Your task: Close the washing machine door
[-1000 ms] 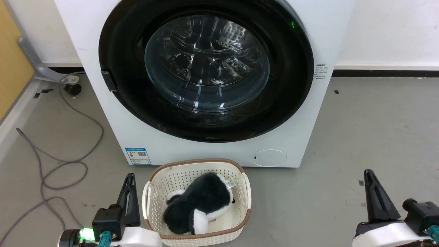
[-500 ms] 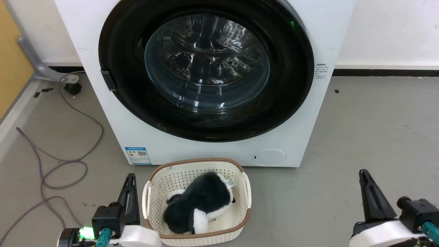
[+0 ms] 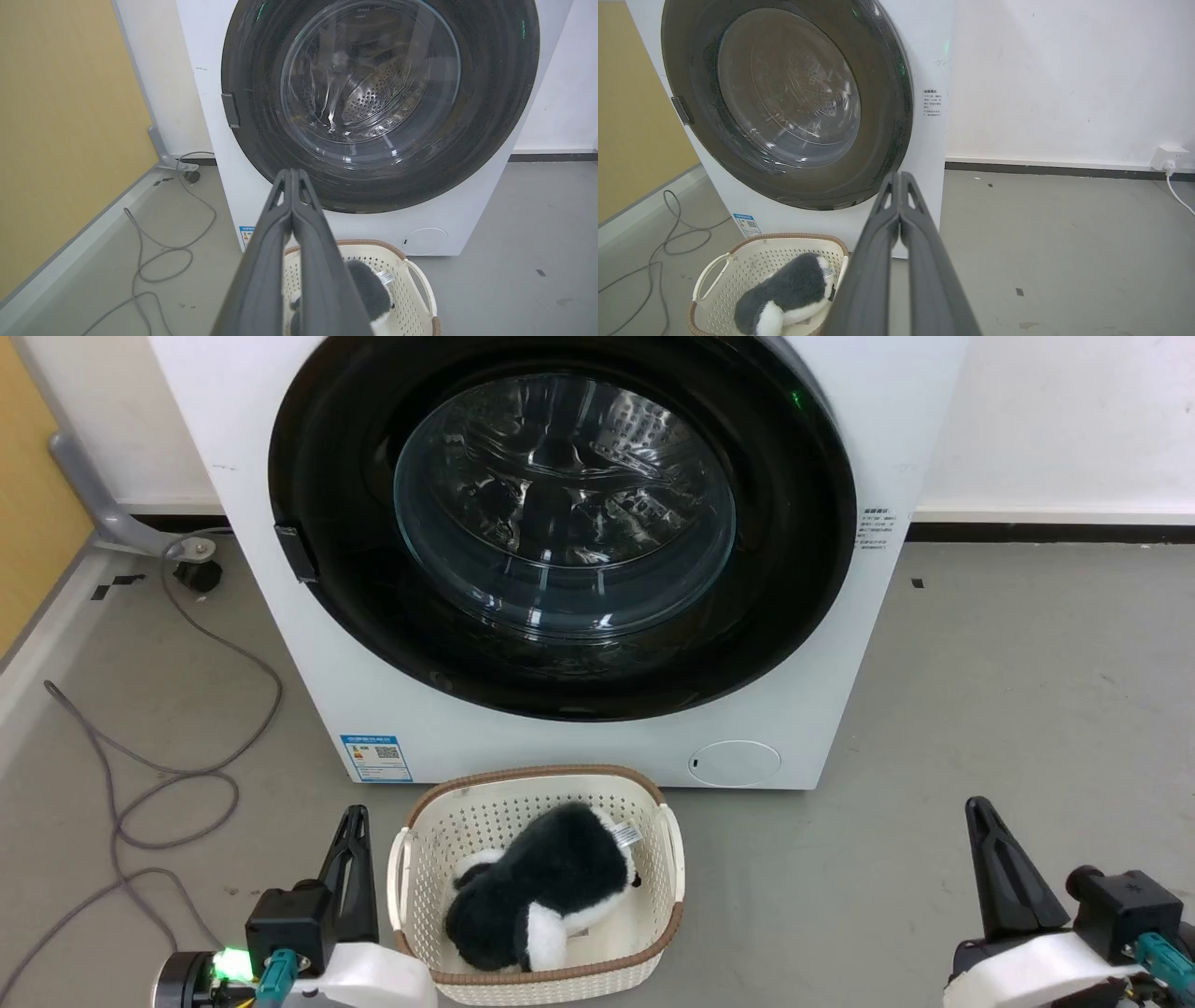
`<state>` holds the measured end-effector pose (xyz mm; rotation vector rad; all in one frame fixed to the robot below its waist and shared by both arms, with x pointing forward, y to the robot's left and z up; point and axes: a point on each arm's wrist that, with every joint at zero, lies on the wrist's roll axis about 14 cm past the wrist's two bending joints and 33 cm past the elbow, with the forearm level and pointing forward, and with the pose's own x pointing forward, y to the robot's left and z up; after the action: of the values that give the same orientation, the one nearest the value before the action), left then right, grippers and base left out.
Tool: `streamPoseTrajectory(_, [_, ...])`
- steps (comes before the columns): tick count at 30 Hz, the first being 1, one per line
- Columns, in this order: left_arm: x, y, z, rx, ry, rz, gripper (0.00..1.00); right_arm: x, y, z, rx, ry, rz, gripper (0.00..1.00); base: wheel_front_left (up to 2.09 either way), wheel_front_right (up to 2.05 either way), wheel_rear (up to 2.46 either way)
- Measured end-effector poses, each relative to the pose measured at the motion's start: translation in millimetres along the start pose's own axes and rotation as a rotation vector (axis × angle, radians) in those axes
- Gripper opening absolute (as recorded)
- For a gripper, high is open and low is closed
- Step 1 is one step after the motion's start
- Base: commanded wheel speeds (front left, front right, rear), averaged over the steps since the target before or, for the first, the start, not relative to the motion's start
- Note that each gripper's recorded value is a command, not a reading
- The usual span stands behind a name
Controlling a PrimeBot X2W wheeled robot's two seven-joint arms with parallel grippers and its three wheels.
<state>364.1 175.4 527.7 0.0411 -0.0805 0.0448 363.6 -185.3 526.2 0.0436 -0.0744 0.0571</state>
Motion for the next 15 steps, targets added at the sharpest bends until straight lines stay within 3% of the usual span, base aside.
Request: streamPoseTrajectory(15, [1.2,-0.4,-2.2,0.0,0.025,-0.013,0.0,1.4,5.0,-1.9,-0.012,0.023,0.016,0.0,0.0,0.0,0.0])
